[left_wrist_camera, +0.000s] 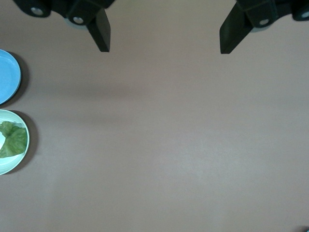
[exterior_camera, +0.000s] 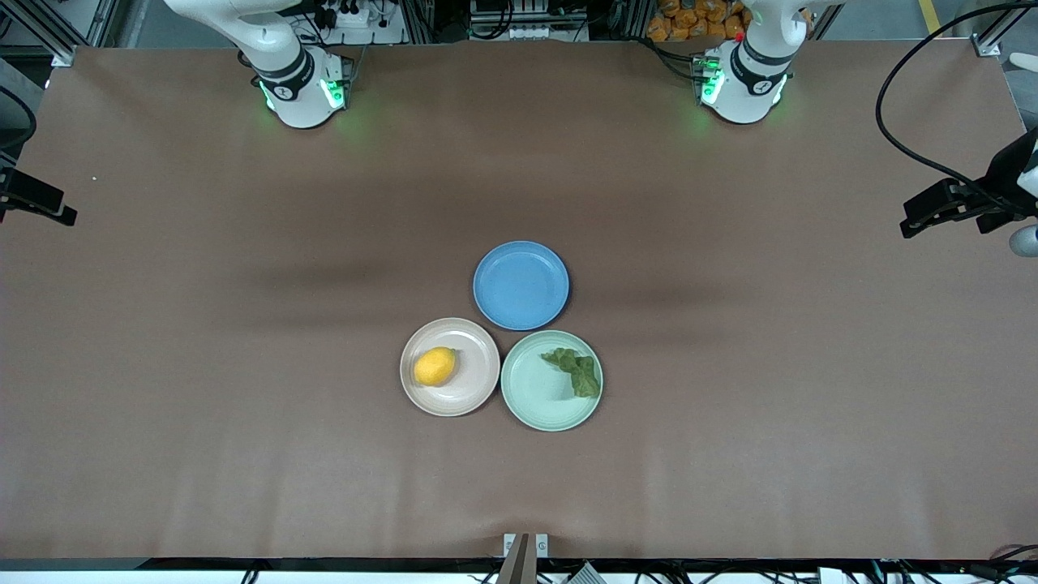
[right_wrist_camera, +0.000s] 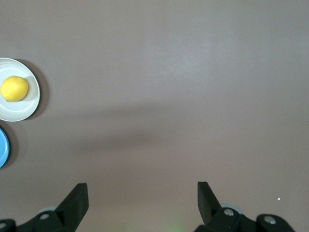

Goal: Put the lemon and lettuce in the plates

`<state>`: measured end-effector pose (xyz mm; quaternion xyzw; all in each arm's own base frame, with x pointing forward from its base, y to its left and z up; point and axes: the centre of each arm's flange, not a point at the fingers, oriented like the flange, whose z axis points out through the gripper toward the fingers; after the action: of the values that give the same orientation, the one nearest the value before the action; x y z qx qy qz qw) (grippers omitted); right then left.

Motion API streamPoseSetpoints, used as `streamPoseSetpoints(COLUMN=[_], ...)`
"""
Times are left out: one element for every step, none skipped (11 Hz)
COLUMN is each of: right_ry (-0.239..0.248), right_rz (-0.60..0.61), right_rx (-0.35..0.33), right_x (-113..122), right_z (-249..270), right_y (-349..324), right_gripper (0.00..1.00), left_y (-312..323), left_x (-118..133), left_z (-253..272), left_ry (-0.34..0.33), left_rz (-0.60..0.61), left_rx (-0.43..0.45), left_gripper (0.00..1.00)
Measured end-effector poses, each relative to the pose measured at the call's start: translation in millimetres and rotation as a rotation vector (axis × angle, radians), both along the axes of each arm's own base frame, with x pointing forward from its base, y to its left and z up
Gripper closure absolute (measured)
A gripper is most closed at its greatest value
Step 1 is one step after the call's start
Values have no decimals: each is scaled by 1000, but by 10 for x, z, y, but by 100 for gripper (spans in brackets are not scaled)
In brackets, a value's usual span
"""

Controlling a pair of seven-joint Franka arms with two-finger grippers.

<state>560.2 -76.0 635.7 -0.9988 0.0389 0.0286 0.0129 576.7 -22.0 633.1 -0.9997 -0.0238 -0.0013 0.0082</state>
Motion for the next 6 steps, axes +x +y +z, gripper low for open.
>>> streamPoseSetpoints(right_ry=[1, -1, -3, -4, -5, -4], right_rz=[-6, -3, 0, 0, 0, -1], right_rx=[0, -1, -2, -2, -4, -9], right_x=[5, 14, 19, 21, 21, 20], right_z=[0, 2, 4, 5, 6, 6], right_y=[57, 106, 128, 126, 123, 117], right_gripper=[0, 0, 0, 0, 0, 0], left_y=[0, 1, 1, 1, 1, 0], left_x=[0, 0, 0, 0, 0, 0], left_z=[0, 0, 0, 0, 0, 0], left_ry=[0, 0, 0, 0, 0, 0], left_rz=[0, 0, 0, 0, 0, 0], left_rx=[0, 0, 0, 0, 0, 0], left_gripper=[0, 0, 0, 0, 0, 0])
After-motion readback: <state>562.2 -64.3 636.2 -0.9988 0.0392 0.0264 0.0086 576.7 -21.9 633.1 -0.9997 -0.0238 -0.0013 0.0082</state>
